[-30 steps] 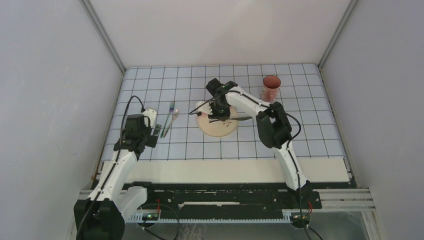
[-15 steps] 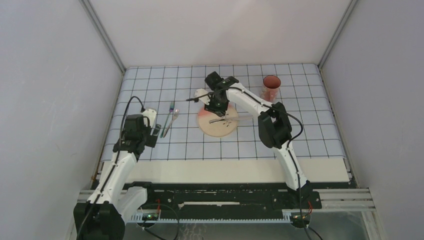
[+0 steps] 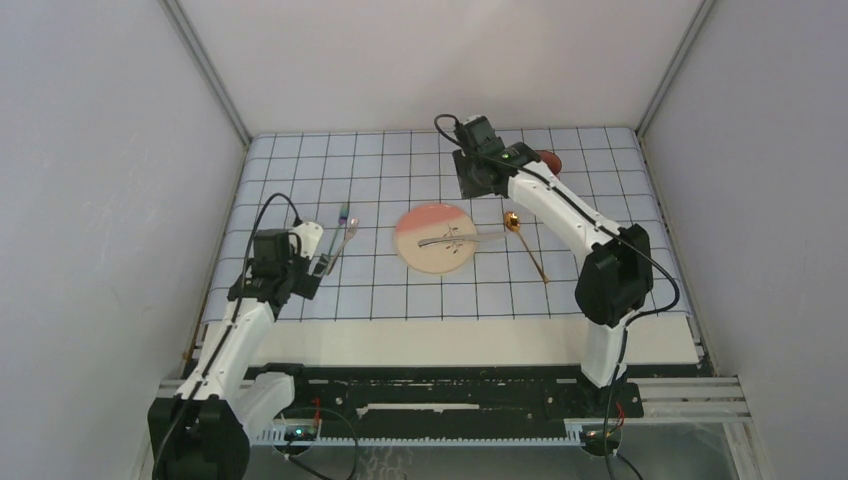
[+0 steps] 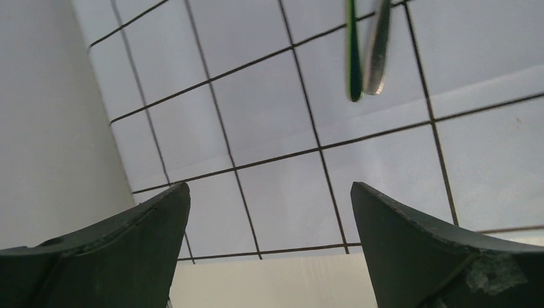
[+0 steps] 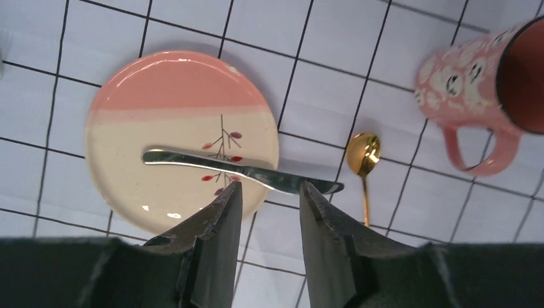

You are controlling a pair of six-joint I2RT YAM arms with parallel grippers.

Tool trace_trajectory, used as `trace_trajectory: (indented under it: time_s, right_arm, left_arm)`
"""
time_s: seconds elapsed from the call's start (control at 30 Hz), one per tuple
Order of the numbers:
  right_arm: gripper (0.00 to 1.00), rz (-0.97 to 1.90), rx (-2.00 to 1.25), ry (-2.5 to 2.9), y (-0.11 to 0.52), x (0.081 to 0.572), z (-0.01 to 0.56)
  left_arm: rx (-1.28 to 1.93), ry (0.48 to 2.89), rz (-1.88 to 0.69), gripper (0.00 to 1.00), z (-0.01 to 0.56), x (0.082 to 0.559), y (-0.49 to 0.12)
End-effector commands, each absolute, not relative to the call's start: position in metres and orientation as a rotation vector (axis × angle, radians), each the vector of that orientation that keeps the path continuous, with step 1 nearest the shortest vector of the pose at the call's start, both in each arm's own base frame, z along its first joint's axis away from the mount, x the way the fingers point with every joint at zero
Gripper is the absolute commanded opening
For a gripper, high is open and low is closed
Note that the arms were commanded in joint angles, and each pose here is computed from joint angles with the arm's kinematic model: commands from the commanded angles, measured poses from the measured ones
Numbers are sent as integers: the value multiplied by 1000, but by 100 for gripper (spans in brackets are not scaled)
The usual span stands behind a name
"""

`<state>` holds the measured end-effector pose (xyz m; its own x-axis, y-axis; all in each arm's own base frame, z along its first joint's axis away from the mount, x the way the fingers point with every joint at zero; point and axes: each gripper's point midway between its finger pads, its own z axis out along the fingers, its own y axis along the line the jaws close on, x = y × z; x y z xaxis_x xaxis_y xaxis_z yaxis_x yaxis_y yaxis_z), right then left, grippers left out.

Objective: Set the dinner table for one person
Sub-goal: Place the knife on the napkin.

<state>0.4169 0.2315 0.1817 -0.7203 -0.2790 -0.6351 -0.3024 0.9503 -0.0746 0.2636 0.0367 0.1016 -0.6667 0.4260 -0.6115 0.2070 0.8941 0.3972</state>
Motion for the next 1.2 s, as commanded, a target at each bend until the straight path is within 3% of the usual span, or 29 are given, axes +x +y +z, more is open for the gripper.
trace_trajectory:
  time_s: [0.0, 0.3, 0.7, 0.87, 1.07, 1.17]
  right_arm:
    - [45, 118, -141, 2480, 236, 406, 157]
    - [45, 121, -265, 2422, 243, 384, 151]
    - [44, 182, -335, 2538, 221, 342, 145]
    - [30, 93, -445, 2630, 199, 316, 118]
    - [4, 45, -497, 2631, 185, 308, 108]
    - [2, 9, -530, 2651, 179, 305, 100]
  left_arm:
    - [672, 2294, 210, 100, 102, 267, 10]
    - [928, 2171, -121, 100, 127, 276, -61]
    - [1100, 2046, -77, 100, 150, 302, -119]
    - [1011, 2103, -30, 100, 150, 337, -122]
    - [965, 2138, -81, 100, 157, 364, -143]
    - [948, 2162, -101, 100, 155, 376, -152]
